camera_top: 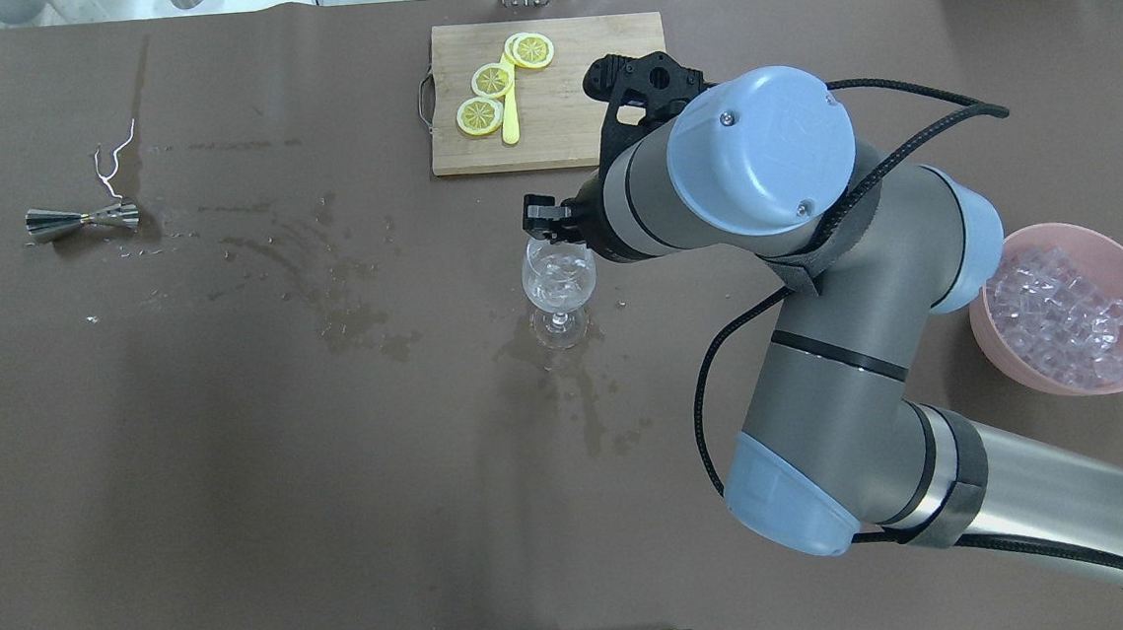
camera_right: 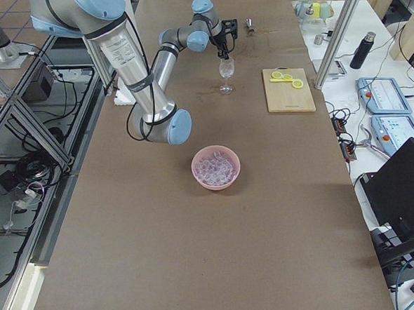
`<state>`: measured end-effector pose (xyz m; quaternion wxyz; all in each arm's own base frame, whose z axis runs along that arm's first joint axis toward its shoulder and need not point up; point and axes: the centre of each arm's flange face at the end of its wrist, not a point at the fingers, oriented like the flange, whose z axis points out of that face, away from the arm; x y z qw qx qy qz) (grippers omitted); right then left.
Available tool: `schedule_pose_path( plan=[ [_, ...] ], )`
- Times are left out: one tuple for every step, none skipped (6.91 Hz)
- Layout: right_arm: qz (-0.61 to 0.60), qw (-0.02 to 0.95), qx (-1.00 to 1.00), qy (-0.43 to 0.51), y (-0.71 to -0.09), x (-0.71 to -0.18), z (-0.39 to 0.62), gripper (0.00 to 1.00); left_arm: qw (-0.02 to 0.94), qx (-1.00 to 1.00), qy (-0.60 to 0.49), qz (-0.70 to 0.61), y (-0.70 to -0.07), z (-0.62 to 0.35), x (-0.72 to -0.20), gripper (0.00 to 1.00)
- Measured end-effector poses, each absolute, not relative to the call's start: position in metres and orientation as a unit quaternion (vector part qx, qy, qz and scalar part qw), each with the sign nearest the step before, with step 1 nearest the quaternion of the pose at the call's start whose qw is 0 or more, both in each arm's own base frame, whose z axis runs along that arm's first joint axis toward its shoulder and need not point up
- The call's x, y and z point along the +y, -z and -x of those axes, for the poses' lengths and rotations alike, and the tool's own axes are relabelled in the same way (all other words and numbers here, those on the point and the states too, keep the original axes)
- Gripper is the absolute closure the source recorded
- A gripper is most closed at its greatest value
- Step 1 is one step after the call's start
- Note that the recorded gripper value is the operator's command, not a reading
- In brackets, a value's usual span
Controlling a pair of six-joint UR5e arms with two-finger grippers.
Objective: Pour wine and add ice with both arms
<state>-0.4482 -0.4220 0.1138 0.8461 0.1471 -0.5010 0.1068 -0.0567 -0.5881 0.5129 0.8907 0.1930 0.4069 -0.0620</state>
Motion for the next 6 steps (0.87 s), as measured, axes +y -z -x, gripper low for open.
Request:
schedule_pose_path(
  plan=[
    [-0.148, 0.846, -0.500, -0.109, -0.113, -0.425, 0.447, 0.00, 0.891, 0.407, 0.062, -0.193, -0.513, 0.057, -0.588, 0.02],
    [-0.150, 0.845, -0.500, -0.111, -0.111, -0.431, 0.440, 0.00, 0.891, 0.406, 0.056, -0.196, -0.511, 0.056, -0.590, 0.02],
    [-0.147, 0.846, -0.500, -0.111, -0.112, -0.439, 0.430, 0.00, 0.893, 0.401, 0.041, -0.198, -0.512, 0.056, -0.593, 0.02],
    [-0.140, 0.852, -0.495, -0.100, -0.117, -0.450, 0.418, 0.00, 0.898, 0.393, 0.026, -0.195, -0.515, 0.060, -0.597, 0.02],
    [-0.133, 0.861, -0.483, -0.081, -0.127, -0.462, 0.403, 0.00, 0.903, 0.381, 0.001, -0.200, -0.517, 0.069, -0.599, 0.02],
    [-0.127, 0.871, -0.470, -0.059, -0.142, -0.476, 0.384, 0.00, 0.906, 0.368, -0.034, -0.206, -0.522, 0.080, -0.601, 0.02]
  ],
)
